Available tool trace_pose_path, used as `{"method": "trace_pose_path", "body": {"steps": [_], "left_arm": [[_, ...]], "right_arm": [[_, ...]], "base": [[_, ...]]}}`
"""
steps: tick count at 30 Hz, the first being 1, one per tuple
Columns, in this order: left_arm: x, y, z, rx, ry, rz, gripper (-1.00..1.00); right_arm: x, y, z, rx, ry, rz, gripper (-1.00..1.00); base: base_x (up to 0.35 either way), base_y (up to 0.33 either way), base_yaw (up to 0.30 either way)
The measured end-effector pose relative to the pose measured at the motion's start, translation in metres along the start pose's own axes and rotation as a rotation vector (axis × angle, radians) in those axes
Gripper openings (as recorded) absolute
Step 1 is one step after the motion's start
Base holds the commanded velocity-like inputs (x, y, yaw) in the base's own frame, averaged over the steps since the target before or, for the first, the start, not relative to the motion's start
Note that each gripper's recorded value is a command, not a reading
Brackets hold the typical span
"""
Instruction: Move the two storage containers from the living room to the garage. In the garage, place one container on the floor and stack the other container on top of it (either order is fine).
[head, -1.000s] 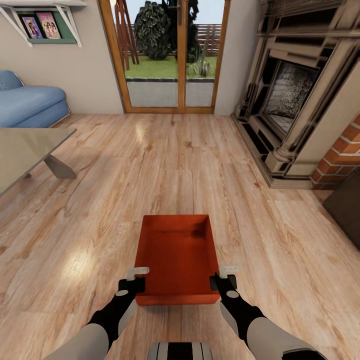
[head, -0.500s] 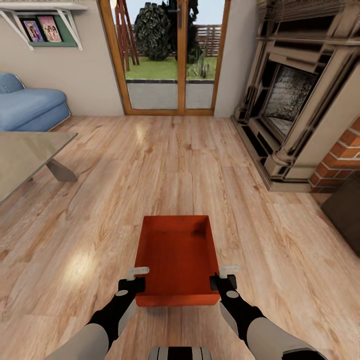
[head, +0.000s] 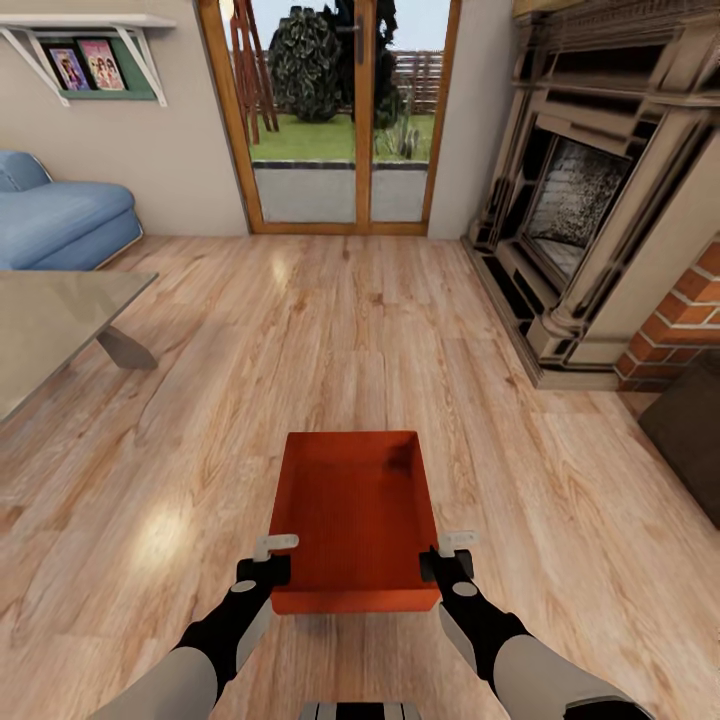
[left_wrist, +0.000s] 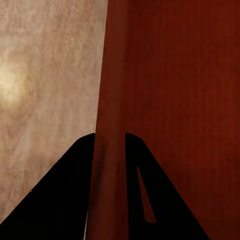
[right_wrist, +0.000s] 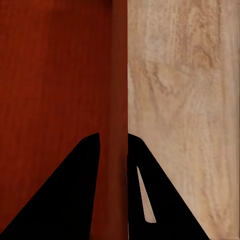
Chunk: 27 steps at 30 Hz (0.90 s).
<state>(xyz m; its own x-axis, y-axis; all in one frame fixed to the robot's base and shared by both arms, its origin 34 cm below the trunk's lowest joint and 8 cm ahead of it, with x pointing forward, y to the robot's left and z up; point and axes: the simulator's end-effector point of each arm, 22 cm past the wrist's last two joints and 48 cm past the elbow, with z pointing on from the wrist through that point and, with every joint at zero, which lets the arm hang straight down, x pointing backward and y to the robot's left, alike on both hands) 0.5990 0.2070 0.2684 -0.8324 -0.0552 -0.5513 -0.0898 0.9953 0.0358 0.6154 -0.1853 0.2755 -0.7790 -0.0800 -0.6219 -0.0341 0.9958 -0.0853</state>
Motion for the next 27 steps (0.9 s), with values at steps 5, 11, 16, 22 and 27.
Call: {"method": "trace_pose_path", "body": {"steps": [5, 11, 16, 22, 27], "left_arm": [[-0.007, 0.000, -0.008, 0.001, 0.003, 0.000, -1.00], [-0.016, 0.001, -0.017, 0.000, 0.004, 0.000, -1.00], [-0.024, 0.001, -0.025, 0.000, 0.003, 0.000, -1.00], [-0.033, 0.001, -0.034, 0.000, 0.004, -0.001, -1.00], [-0.041, 0.002, -0.041, 0.000, 0.004, -0.001, -1.00]], "right_arm": [[-0.007, -0.001, -0.007, 0.000, 0.003, 0.000, -1.00], [-0.018, -0.002, -0.016, 0.002, 0.003, -0.001, -1.00], [-0.026, -0.003, -0.022, 0.003, 0.003, -0.001, -1.00], [-0.037, -0.004, -0.031, 0.004, 0.003, -0.002, -1.00], [-0.045, -0.005, -0.038, 0.004, 0.003, -0.002, -1.00]], "base": [[0.000, 0.000, 0.000], [0.000, 0.000, 0.000], [0.000, 0.000, 0.000], [0.000, 0.000, 0.000], [0.000, 0.000, 0.000]]}}
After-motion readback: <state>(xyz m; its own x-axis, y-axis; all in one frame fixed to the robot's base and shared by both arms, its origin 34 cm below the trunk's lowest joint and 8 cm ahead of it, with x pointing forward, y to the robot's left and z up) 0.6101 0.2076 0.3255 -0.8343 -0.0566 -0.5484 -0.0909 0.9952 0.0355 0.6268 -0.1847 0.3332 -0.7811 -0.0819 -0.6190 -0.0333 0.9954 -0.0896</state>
